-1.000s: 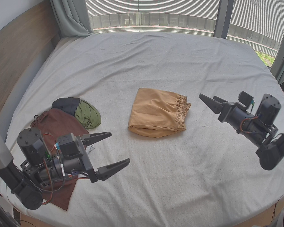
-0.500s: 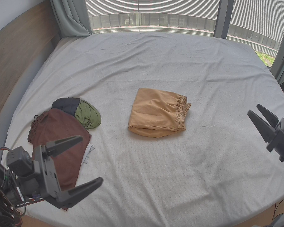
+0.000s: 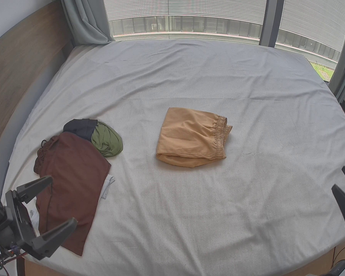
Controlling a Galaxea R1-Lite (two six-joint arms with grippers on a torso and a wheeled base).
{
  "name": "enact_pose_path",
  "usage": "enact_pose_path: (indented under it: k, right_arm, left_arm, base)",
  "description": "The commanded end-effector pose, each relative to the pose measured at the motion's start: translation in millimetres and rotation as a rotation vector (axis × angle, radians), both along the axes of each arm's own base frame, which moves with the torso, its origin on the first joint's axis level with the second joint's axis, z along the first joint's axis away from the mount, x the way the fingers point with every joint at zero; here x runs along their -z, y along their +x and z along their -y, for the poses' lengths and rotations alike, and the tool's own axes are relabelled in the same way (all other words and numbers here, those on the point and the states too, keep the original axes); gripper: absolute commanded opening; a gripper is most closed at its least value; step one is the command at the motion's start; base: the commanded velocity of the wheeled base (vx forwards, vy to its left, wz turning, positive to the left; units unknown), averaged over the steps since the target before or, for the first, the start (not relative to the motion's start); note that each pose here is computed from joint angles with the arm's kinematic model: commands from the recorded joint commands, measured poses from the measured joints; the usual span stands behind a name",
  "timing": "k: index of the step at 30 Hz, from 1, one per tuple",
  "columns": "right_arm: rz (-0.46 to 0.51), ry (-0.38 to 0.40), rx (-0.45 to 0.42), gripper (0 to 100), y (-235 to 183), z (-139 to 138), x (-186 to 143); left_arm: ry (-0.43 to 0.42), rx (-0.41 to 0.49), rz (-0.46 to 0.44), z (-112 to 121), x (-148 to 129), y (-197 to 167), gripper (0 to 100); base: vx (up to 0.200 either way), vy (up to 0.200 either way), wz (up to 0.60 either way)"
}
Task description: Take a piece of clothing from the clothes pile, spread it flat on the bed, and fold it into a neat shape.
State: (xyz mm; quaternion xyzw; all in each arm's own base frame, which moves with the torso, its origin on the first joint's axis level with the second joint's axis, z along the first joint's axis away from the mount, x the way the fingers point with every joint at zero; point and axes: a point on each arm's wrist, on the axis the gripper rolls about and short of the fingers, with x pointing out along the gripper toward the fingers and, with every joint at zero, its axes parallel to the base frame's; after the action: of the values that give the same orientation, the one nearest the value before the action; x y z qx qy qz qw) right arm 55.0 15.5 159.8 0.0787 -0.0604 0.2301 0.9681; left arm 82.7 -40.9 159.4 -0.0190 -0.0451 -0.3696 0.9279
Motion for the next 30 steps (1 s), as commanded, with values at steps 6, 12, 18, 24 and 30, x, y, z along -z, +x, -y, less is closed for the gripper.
enact_pose_path:
  k: [6, 12, 18, 24, 30]
  right_arm:
    - [-0.020, -0.152, 0.279, 100, -78.6, 11.4, 75.4]
    - [-0.056, -0.146, 0.439, 100, -78.1, 14.9, 77.5]
    - [-0.079, -0.124, 0.538, 100, -78.3, 17.1, 78.0]
    - [-0.035, -0.202, 0.333, 100, -78.3, 12.3, 77.8]
    - [-0.066, -0.181, 0.573, 100, -78.2, 17.8, 78.1]
  left_arm:
    - [-0.010, -0.266, 0.012, -35.0, 45.3, -88.3, 100]
    - [0.070, -0.361, -0.072, -36.0, 73.4, -100.1, 100]
    - [0.047, -0.521, -0.050, -34.6, 75.4, -103.0, 100]
    - [0.046, -0.629, -0.047, -37.2, 75.2, -102.7, 100]
    - [0.062, -0.787, -0.108, -41.2, 83.3, -103.8, 100]
  base:
    - [0.000, 0.000, 0.00]
    - [0.000, 0.000, 0.00]
    - [0.000, 0.000, 0.00]
    - [0.000, 0.000, 0.00]
    - [0.000, 0.000, 0.00]
